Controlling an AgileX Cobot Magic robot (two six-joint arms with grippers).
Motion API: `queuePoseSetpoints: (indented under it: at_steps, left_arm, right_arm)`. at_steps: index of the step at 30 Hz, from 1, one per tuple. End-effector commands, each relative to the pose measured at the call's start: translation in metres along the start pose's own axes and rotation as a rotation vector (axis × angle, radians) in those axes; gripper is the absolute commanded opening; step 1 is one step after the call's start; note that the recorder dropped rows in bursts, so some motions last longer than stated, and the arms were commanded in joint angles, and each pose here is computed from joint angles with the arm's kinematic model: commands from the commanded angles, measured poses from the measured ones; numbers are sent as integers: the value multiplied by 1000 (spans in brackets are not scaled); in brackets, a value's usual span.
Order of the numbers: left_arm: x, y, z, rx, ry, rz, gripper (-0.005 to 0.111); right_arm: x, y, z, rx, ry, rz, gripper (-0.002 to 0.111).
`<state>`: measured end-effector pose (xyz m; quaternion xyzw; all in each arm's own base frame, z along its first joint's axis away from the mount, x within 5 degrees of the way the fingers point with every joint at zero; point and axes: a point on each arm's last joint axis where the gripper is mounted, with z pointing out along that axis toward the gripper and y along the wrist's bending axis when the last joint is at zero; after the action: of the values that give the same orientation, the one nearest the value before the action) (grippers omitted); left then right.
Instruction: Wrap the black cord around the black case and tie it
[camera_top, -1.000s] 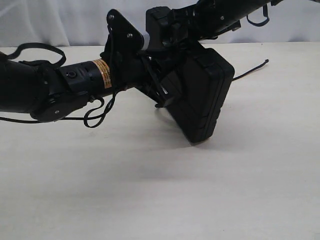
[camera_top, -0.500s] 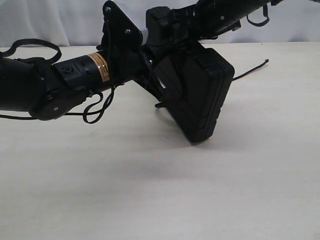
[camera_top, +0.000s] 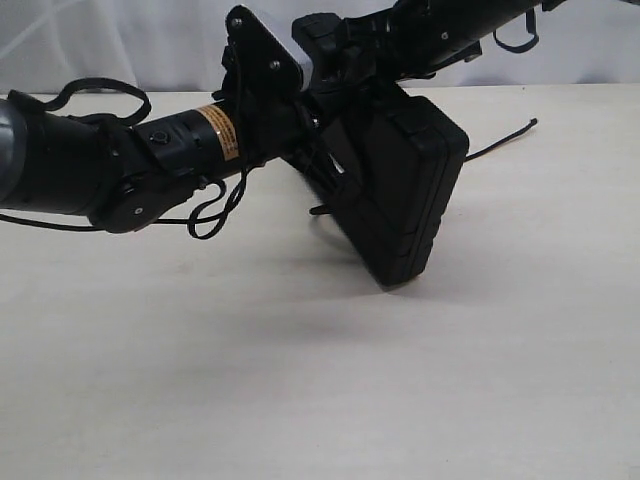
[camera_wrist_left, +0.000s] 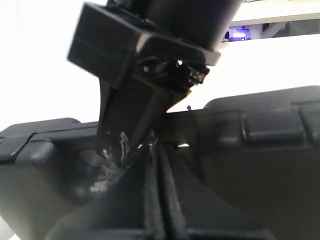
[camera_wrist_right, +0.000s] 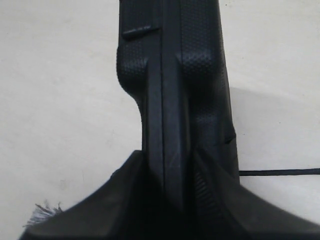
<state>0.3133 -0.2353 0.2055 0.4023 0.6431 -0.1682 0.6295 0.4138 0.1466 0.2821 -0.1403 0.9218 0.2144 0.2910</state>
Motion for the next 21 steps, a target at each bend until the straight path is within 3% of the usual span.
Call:
queuePoseSetpoints:
  at_steps: [1, 10, 21]
  left_arm:
    - [0, 0, 2, -5, -3, -4, 0]
    - [14, -4, 7, 8, 16, -13, 0]
    - [7, -2, 5, 3, -7, -12, 0]
  right_arm:
    - [-4, 3, -7, -6, -38, 9, 27]
    - [-4, 3, -7, -6, -38, 9, 27]
    - [-4, 3, -7, -6, -38, 9, 27]
